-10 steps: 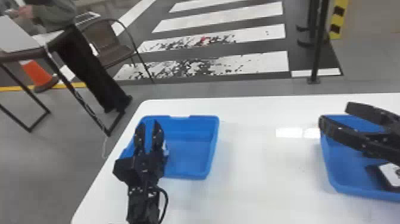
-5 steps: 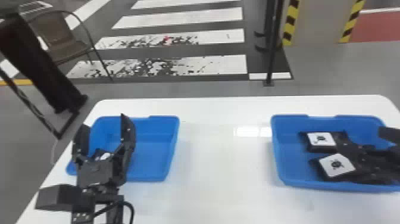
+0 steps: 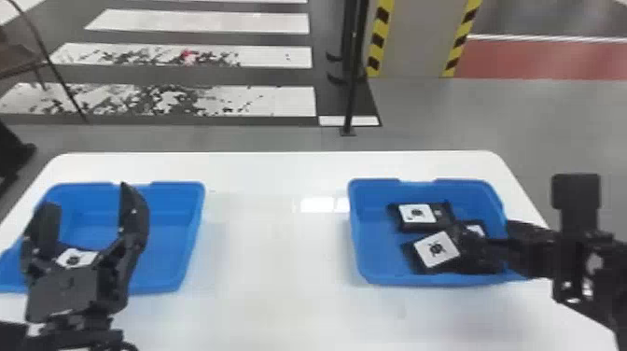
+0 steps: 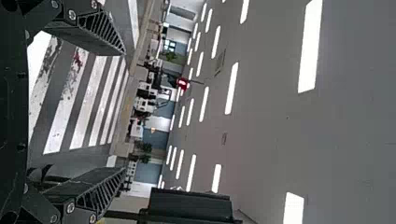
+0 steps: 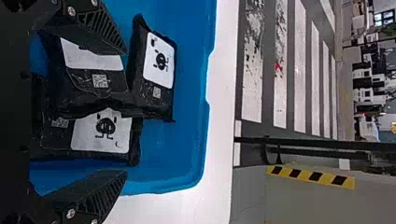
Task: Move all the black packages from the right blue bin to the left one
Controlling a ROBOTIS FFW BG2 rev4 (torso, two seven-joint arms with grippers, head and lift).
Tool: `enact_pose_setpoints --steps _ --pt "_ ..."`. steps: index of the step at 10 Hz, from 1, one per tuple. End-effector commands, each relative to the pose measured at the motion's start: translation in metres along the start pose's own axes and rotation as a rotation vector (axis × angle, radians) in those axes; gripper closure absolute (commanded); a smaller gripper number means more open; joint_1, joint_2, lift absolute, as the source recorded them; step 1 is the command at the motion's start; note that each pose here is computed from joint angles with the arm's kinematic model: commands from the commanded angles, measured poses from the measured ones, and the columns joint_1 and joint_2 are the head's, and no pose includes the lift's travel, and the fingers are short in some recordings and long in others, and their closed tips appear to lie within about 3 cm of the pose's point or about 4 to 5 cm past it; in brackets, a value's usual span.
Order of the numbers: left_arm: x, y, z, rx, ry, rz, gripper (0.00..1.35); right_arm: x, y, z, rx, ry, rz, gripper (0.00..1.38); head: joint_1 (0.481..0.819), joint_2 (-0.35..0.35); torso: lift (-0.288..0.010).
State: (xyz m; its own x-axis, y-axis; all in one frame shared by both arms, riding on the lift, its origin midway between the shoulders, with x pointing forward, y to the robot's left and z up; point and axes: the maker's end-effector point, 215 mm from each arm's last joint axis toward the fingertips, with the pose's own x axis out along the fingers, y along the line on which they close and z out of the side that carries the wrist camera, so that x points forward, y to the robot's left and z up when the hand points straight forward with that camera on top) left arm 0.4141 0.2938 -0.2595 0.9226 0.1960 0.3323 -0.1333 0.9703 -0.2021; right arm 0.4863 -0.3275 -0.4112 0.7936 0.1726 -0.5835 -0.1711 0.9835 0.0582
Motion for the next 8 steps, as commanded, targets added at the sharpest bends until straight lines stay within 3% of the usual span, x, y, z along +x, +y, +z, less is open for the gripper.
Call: enact_pose_setpoints --steps 1,5,6,7,8 --pt "0.000 0.006 -0.004 -0.004 0.014 0.010 0.17 0.017 0.010 -0.013 0.028 0.013 0.040 0.13 0.695 -0.044 -0.154" --pt "0.000 0.005 -0.005 -0.007 0.017 0.008 0.17 0.033 0.040 -0.025 0.022 0.051 0.102 0.17 0.695 -0.004 -0.154" --pt "0.000 0.006 -0.005 -0.011 0.017 0.009 0.17 0.035 0.049 -0.038 0.021 0.105 0.116 0.38 0.695 0.009 -0.154" --pt "0.000 0.007 -0.006 -0.017 0.021 0.010 0.17 0.037 0.050 -0.051 0.032 0.149 0.125 0.75 0.695 0.014 -0.154" --pt "0.000 0.007 -0.006 -0.019 0.021 0.009 0.17 0.037 0.050 -0.049 0.031 0.147 0.126 0.99 0.695 0.026 -0.154"
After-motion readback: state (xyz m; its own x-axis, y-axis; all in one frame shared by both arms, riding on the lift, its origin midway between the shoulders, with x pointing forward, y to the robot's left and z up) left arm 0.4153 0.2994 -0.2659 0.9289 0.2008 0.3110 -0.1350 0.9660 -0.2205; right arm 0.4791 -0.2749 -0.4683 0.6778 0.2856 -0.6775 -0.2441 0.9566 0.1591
